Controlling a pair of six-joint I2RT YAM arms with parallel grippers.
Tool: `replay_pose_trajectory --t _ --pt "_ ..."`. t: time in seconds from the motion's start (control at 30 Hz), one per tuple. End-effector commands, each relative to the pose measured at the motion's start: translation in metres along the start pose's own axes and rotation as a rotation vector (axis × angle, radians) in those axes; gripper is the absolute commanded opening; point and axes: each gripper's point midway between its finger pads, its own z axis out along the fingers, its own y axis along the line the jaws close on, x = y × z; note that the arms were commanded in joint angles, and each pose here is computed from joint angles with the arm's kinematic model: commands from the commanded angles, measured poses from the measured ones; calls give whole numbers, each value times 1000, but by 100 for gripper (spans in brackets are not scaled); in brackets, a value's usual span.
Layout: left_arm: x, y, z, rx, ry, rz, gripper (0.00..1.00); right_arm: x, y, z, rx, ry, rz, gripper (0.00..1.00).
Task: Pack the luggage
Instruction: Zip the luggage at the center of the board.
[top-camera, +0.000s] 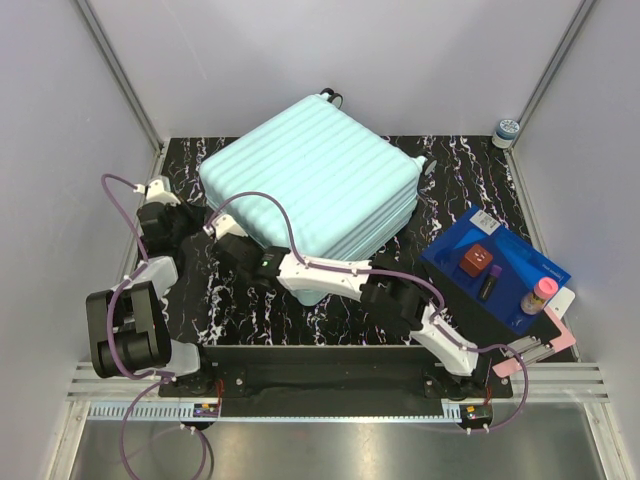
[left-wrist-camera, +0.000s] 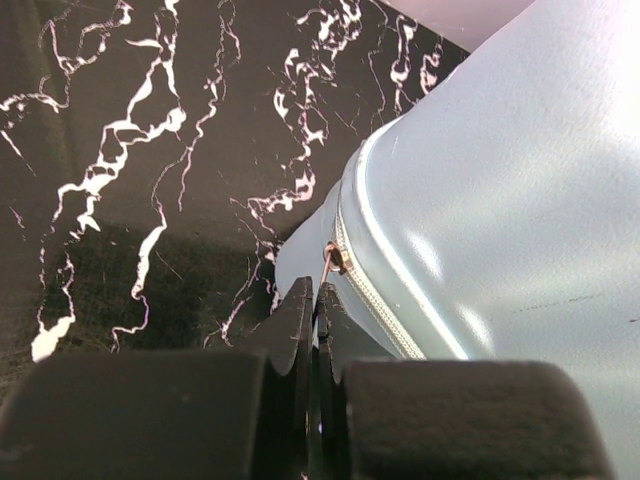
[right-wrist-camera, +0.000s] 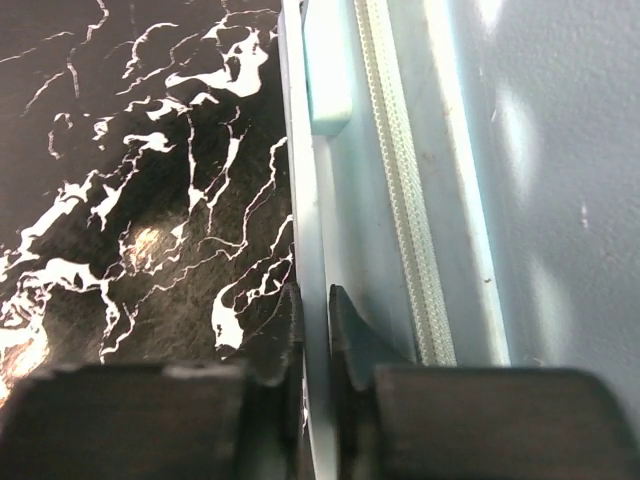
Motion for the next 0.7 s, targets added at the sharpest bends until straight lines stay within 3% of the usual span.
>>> replay_pose_trajectory --t 0.0,0.37,0.67 --pt "-28 61 -9 -237 -124 20 0 86 -92 5 233 268 -56 0" --pt "-29 61 -13 -245 -142 11 0 135 -114 -39 263 420 -60 0" --pt "-29 45 -8 -151 -159 -29 0 171 -130 -67 313 505 -28 0"
